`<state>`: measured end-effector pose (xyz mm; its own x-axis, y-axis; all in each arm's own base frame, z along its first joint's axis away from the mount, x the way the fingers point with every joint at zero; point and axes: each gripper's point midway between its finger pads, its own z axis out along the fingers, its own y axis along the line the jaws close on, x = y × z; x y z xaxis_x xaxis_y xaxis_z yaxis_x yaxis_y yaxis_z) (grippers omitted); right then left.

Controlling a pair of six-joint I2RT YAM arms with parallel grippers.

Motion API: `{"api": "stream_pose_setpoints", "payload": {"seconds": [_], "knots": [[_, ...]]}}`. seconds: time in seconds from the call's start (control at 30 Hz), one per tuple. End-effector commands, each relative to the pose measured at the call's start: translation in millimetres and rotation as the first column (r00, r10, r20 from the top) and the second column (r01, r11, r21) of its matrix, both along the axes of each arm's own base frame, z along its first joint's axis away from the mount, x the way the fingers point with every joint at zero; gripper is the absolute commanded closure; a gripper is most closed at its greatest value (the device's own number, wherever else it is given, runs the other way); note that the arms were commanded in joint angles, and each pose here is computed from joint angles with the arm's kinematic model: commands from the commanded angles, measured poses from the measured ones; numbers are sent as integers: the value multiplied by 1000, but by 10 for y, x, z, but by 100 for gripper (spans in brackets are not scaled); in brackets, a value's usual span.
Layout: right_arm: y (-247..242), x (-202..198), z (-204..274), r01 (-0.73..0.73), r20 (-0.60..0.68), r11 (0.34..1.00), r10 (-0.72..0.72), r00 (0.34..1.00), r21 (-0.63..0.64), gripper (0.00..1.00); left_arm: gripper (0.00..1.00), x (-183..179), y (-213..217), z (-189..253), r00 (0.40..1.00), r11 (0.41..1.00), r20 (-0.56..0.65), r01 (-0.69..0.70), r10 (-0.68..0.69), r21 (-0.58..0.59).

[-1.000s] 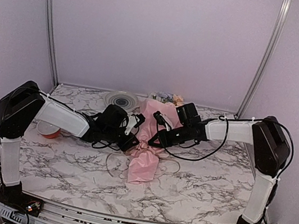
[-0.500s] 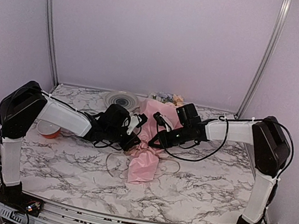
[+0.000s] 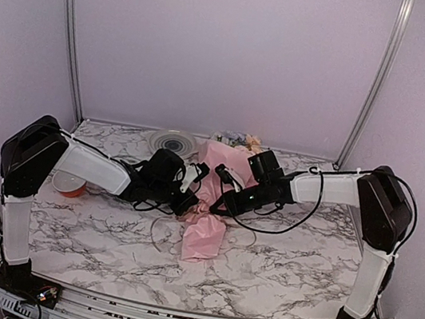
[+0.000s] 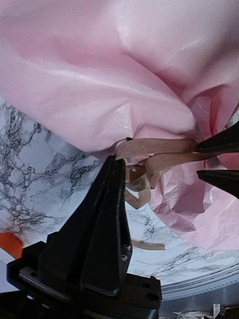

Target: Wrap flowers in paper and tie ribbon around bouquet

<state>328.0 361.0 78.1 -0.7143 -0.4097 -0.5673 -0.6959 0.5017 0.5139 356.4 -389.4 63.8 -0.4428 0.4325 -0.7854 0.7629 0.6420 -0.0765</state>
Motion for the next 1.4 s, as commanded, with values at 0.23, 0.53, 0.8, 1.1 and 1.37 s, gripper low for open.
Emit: {"api": "stream_pose_setpoints", "payload": {"seconds": [0.23, 0.53, 0.8, 1.1, 1.37], "knots": [[-10, -65, 4, 1, 10, 1000, -1, 1000, -11, 100, 100, -66, -53, 217, 1000, 995, -23, 2, -4, -100], [73, -103, 107, -16, -3, 999, 16, 1000, 37, 100, 100, -187, -55, 327, 1000, 987, -18, 16, -19, -161], [163, -198, 216, -32, -3, 998, 32, 999, 58, 100, 100, -222, -66, 409, 1000, 983, 7, 31, -30, -178], [271, -164, 164, -19, -64, 997, 23, 998, 72, 100, 100, -280, -75, 437, 999, 981, 8, 45, -45, -188], [374, -73, 71, 88, -168, 988, -65, 984, 130, 100, 100, -334, -113, 437, 998, 977, 8, 59, -58, -204]]}}
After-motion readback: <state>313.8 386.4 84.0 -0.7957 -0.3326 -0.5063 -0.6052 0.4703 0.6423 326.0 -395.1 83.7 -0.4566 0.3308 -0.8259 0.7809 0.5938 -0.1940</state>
